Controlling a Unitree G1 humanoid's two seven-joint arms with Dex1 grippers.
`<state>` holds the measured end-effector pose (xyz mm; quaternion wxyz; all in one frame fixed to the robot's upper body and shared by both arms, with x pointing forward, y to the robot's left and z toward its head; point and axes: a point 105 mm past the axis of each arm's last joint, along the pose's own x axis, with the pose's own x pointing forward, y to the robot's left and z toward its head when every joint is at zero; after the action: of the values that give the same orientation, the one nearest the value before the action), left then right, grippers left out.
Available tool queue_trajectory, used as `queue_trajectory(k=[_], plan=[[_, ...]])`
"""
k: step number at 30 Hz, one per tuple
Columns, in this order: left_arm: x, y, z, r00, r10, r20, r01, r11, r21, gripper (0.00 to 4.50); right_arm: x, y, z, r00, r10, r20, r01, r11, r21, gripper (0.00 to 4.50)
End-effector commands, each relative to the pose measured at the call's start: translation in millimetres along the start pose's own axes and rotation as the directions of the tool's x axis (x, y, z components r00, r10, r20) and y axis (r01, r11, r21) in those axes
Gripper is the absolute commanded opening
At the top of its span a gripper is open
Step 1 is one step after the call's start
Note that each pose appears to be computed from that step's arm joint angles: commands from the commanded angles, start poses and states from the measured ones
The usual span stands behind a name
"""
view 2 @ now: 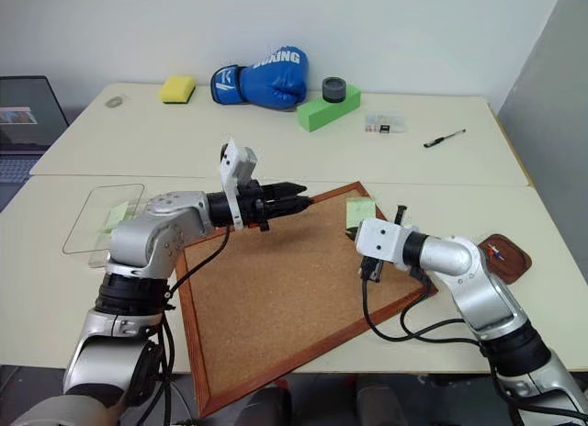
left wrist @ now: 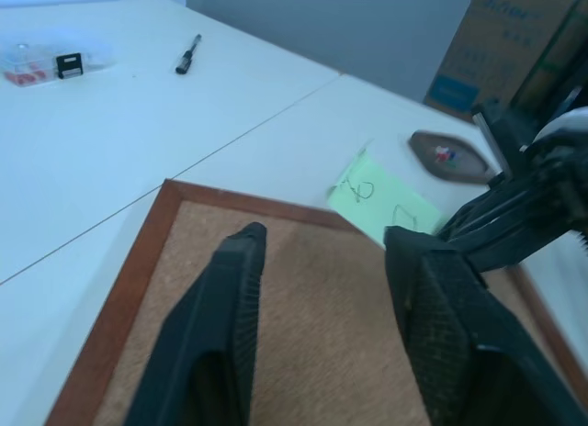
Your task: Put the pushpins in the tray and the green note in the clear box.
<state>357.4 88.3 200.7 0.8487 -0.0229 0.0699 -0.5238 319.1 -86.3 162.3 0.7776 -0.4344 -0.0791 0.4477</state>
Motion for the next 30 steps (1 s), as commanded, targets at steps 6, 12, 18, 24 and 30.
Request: queue_trajectory(k=[6,12,18,24,30], plan=[[15.4,-14.4,6.5,0.998,-0.068,0.009,0.068,0.993,-0.095,3.91,2.2,-17.2,17.6,0.997,-0.04,0.059,0.048,0.989,-0.14,0.0],[28.5,-23.0,7.4,0.985,-0.145,0.093,0.166,0.947,-0.275,3.91,4.1,-18.1,27.2,0.995,-0.027,0.091,0.039,0.989,-0.14,0.0],[42.0,-21.4,6.6,0.981,-0.146,0.131,0.185,0.905,-0.384,3.91,5.8,-19.9,30.8,0.995,-0.027,0.101,0.041,0.99,-0.139,0.0],[52.5,-31.6,2.5,0.97,-0.205,0.132,0.243,0.873,-0.423,3.07,7.2,-20.9,36.8,0.993,-0.028,0.116,0.044,0.989,-0.14,0.0],[56.4,-30.5,-0.6,0.969,-0.203,0.142,0.244,0.877,-0.413,1.92,8.1,-20.0,41.7,0.991,-0.031,0.128,0.049,0.989,-0.137,0.0]])
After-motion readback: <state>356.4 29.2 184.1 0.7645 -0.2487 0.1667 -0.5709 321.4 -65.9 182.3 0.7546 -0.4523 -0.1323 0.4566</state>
